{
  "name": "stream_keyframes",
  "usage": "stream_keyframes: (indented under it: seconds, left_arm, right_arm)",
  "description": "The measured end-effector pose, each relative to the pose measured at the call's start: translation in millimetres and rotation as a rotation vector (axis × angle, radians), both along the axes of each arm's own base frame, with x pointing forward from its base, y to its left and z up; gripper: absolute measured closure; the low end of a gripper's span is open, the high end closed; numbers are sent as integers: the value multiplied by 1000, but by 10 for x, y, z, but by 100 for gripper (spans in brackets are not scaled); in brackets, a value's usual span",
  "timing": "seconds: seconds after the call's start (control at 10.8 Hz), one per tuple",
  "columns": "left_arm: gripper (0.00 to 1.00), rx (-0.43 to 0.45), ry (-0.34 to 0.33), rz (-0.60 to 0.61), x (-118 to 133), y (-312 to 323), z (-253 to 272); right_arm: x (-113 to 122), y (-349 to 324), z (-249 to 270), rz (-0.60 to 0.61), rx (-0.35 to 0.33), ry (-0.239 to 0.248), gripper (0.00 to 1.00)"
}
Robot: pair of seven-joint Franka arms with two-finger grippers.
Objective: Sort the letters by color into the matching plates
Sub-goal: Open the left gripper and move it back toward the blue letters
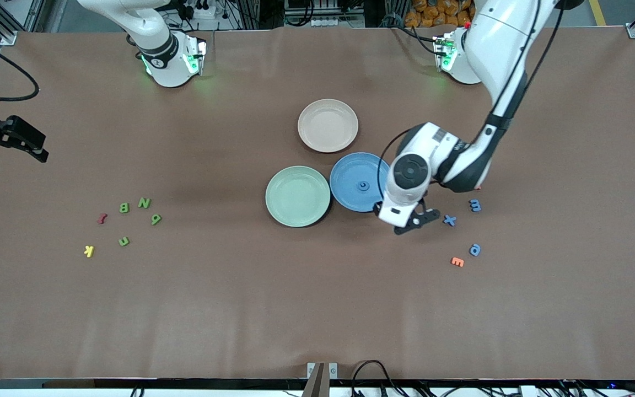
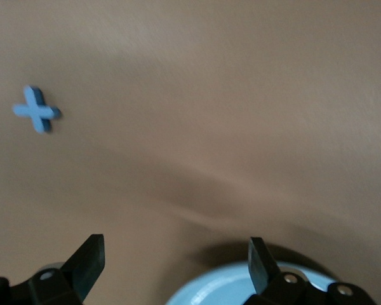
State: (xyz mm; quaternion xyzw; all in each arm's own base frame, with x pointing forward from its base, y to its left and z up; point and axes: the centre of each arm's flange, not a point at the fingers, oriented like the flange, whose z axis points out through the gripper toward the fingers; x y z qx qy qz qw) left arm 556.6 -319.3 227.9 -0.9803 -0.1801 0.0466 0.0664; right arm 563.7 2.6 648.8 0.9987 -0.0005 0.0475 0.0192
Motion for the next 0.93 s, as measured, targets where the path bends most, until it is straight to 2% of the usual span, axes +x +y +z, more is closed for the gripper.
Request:
stream_keyframes:
  seconds: [0.37,0.93]
  left_arm:
    - [0,-17,-3,-25,259,464,97]
    - [0,-23,5,-48,368,749,102]
  right_arm:
    - [0,-8,1,-1,0,0,0]
    - [1,-7,0,-1,0,0,0]
